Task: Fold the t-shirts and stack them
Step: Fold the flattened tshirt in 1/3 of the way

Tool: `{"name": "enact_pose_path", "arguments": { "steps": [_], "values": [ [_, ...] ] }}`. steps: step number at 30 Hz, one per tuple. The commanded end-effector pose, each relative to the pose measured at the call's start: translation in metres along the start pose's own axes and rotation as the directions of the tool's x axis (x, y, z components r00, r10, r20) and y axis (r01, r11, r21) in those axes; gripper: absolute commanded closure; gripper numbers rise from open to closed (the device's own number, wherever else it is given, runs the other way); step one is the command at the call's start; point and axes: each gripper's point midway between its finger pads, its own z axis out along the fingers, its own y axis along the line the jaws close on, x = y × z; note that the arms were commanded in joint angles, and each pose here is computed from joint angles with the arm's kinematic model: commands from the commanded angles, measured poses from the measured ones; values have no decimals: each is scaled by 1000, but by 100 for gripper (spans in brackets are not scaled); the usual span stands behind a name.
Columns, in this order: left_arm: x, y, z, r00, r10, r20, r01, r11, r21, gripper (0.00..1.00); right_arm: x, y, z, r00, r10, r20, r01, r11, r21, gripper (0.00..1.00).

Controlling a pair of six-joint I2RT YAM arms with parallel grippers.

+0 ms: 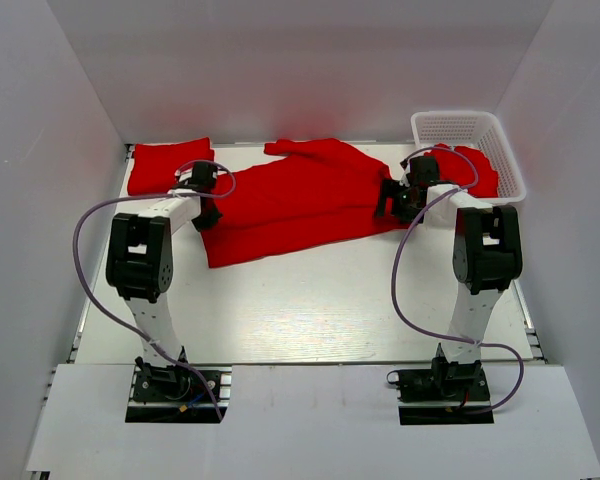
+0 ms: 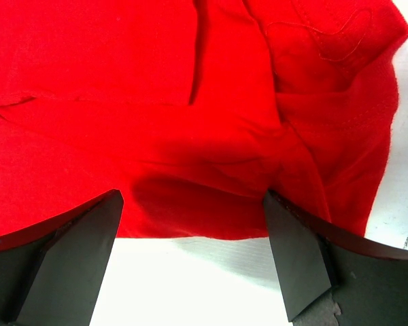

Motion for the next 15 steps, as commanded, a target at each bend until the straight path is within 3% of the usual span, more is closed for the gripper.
{"name": "enact_pose_path", "arguments": {
  "steps": [1,3,8,9,10,11,15],
  "values": [
    [-20,8,-1,999,-40,34,41,999,-31,100,13,-23,9,999,16,-49,-12,996,89,10],
    [-30,9,-2,997,-62,54,64,997,-33,100,13,-22,8,999,12,-51,-8,996,85,10],
    [-40,14,-5,993,-100,58,102,994,-42,77,12,-22,7,999,7,-47,-4,997,79,10],
    [-42,19,-6,993,-106,53,109,993,-52,66,11,-19,6,999,7,-43,-3,997,72,10],
    [-47,15,-10,992,-112,60,115,993,-33,23,11,-19,6,999,-1,-45,4,998,64,10],
    [-52,19,-12,990,-124,68,126,991,-33,2,10,-17,4,999,-8,-40,11,998,57,10],
    [-73,11,-37,986,-129,107,124,991,54,0,3,-7,-4,999,-44,-6,44,999,22,10]
  ]
}}
